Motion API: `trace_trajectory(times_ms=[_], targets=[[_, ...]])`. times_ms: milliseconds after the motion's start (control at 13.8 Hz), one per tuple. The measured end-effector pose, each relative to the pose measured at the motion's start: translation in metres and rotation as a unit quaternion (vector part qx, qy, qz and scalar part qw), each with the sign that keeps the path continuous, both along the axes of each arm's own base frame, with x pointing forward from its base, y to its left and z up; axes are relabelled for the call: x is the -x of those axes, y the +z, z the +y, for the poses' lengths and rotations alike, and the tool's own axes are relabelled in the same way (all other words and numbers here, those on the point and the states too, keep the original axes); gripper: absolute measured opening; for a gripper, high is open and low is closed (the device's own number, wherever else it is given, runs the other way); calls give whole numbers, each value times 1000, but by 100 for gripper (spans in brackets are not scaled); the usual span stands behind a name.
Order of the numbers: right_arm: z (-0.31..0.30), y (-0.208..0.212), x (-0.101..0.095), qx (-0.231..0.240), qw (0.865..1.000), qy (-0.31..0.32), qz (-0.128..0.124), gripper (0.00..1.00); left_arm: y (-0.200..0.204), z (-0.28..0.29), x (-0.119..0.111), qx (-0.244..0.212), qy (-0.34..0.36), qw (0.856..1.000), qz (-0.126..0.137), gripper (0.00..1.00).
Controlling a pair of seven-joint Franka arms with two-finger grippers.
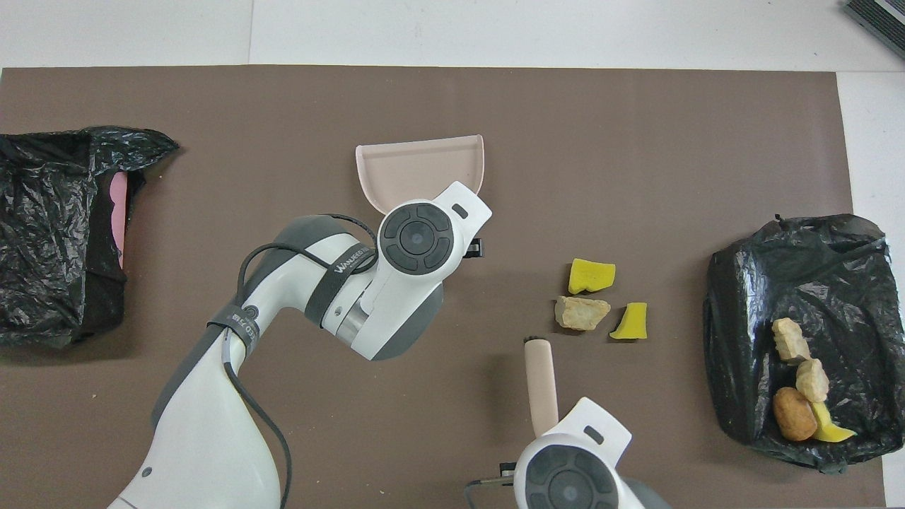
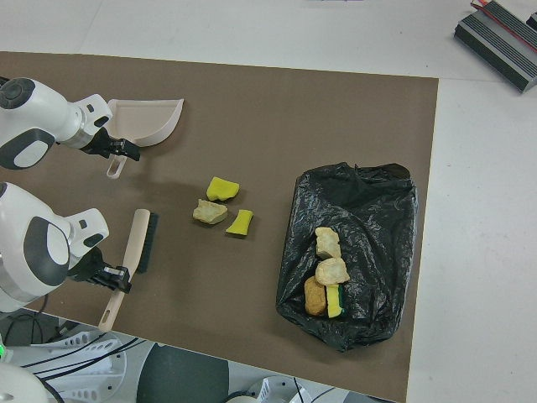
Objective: Sweep and dump trash in bin
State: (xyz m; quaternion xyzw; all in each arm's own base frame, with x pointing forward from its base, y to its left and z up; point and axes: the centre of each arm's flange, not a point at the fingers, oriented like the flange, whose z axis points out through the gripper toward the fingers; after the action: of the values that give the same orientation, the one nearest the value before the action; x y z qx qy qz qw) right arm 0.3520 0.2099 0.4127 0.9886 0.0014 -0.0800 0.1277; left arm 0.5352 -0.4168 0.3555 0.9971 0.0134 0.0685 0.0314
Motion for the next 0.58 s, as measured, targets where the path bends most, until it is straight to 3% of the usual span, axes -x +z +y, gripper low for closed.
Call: trace_trajectory(times_ms=[145,217,289,434,578], targets=[[-32,-4,-22,22,1000,8,-17,26,-1,4,-3,0,5,1000,1,87],[-51,-8,-34,21,999,15,-20,26,-1,7,-5,0,8,1000,0,86],[-76,-14,-45,16,999,26,-19,26,-1,9,-7,0,10,1000,0,78],[-124,-26,-58,5,999,44,-4,26,-1,11,-9,-1,11,1000,1,48],[-145,-40,-62,-2,998,58,16,26,-1,11,-8,-3,-1,1000,1,31]])
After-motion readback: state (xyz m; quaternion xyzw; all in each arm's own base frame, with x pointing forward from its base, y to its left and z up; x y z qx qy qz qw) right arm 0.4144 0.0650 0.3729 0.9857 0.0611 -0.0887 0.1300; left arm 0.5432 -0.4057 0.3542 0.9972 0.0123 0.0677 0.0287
